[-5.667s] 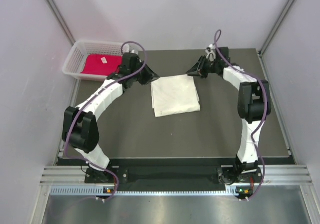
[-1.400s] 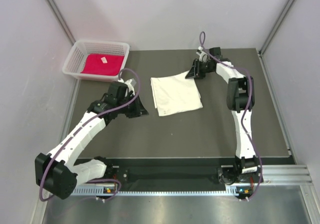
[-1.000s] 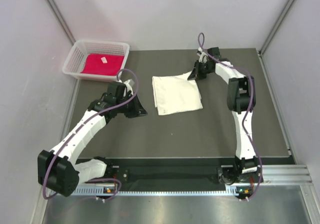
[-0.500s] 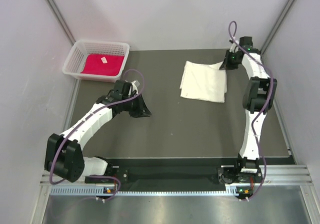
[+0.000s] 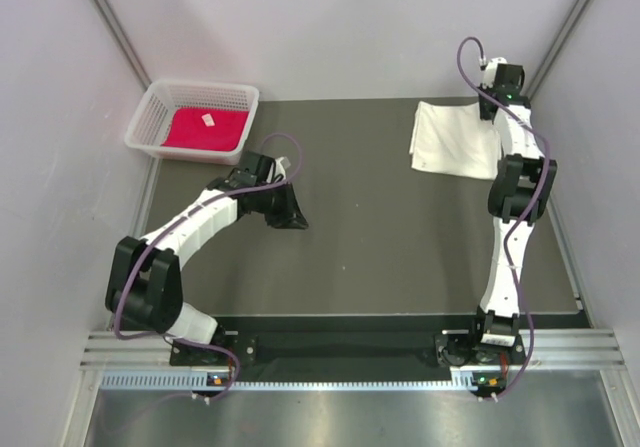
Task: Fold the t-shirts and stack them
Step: Neatly place the folded tshirt to the corner
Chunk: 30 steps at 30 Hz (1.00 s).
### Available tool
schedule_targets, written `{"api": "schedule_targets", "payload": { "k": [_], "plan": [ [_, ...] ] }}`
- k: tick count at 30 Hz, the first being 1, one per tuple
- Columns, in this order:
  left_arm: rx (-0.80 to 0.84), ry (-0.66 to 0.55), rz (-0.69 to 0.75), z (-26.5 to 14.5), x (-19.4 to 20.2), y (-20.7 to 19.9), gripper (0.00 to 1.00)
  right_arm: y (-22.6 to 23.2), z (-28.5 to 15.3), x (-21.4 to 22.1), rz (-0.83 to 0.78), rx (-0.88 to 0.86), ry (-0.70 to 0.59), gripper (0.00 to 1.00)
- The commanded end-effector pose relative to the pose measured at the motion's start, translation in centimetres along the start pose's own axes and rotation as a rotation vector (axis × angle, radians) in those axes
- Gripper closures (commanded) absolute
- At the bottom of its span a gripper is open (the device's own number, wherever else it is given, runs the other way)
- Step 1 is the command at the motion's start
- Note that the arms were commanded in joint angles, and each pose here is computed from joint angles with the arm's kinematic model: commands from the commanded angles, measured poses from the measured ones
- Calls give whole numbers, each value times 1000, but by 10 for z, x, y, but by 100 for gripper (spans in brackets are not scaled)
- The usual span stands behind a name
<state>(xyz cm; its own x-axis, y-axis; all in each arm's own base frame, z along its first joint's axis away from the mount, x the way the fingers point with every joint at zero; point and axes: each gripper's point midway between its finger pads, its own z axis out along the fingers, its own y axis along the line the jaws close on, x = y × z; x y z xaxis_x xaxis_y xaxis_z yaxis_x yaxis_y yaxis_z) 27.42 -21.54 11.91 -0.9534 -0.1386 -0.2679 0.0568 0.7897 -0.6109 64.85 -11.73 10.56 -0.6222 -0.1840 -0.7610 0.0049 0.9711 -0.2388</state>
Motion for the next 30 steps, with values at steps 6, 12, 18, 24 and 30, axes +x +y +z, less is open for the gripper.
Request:
{"api": "schedule_targets", "payload": {
  "k": [6,12,18,24,30],
  "plan": [
    [17,51,38,14,-16,-11,85,-57,9,-55,-196,215,-209,100],
    [-9,79,37,22,-25,-12,85,-56,11,-56,-398,180,-227,100],
    [13,83,43,30,-31,-24,86,-54,-10,-46,-537,62,-227,100],
    [11,97,62,33,-36,-31,86,-74,-9,-54,-569,63,-269,100],
    [-13,118,73,37,-38,-27,86,-86,10,-68,-574,104,-356,100]
  ]
}}
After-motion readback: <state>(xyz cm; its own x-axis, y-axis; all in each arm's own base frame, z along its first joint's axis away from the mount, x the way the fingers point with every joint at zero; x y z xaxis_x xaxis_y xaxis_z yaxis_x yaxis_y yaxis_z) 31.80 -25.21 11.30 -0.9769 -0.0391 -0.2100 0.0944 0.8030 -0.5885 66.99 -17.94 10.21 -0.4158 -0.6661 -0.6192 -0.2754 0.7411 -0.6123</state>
